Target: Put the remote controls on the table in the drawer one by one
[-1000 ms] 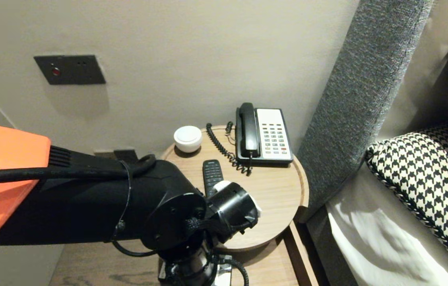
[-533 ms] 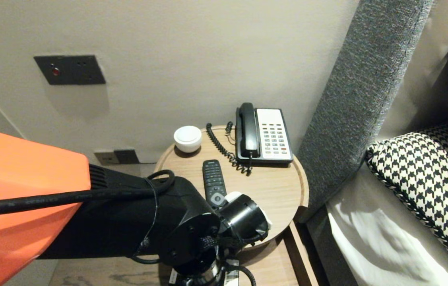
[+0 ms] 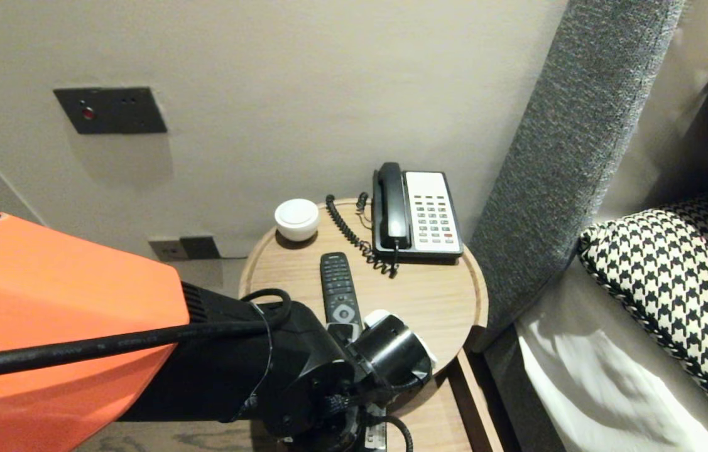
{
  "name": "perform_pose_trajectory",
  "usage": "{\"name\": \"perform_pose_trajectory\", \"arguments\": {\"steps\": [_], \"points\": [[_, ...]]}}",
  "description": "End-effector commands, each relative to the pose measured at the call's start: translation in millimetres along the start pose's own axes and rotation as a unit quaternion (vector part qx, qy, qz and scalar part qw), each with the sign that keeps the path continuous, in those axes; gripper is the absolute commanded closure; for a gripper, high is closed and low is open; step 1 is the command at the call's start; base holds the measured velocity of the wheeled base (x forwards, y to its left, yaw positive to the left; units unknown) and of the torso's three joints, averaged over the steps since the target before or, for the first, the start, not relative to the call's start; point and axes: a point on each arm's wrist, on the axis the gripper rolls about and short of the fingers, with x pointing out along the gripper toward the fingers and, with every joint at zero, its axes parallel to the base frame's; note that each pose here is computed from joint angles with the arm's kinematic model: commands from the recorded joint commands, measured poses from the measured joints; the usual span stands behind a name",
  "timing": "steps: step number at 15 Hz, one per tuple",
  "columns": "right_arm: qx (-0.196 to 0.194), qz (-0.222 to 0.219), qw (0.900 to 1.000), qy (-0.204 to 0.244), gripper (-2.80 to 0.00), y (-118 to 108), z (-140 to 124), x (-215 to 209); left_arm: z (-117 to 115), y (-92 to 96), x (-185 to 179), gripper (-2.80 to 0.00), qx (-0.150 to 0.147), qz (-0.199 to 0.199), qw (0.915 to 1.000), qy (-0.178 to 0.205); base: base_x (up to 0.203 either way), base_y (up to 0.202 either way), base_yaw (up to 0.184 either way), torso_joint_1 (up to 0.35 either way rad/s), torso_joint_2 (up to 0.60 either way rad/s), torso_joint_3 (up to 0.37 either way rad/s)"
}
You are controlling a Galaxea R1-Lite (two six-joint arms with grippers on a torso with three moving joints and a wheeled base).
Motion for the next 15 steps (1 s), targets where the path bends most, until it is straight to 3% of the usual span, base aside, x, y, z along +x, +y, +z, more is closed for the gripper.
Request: {"name": "perform_pose_trajectory", "arguments": {"steps": [1,7,15], "points": [[0.0,0.0,1.0,0.019,0.0,0,-11,2,-5,1.9,6,0.0,0.0,0.001,0.9999,-0.011,0.0,0.0,0.0,0.0,0.0,0.0],[0.0,-0.001,1.0,0.019,0.0,0,-11,2,-13,3.5,17,0.0,0.0,-0.006,0.9986,-0.052,0.0,0.0,0.0,0.0,0.0,0.0],[0.0,0.0,1.0,0.019,0.0,0,-11,2,-24,7.1,26,0.0,0.008,-0.002,0.9975,-0.071,0.0,0.0,0.0,0.0,0.0,0.0]]}}
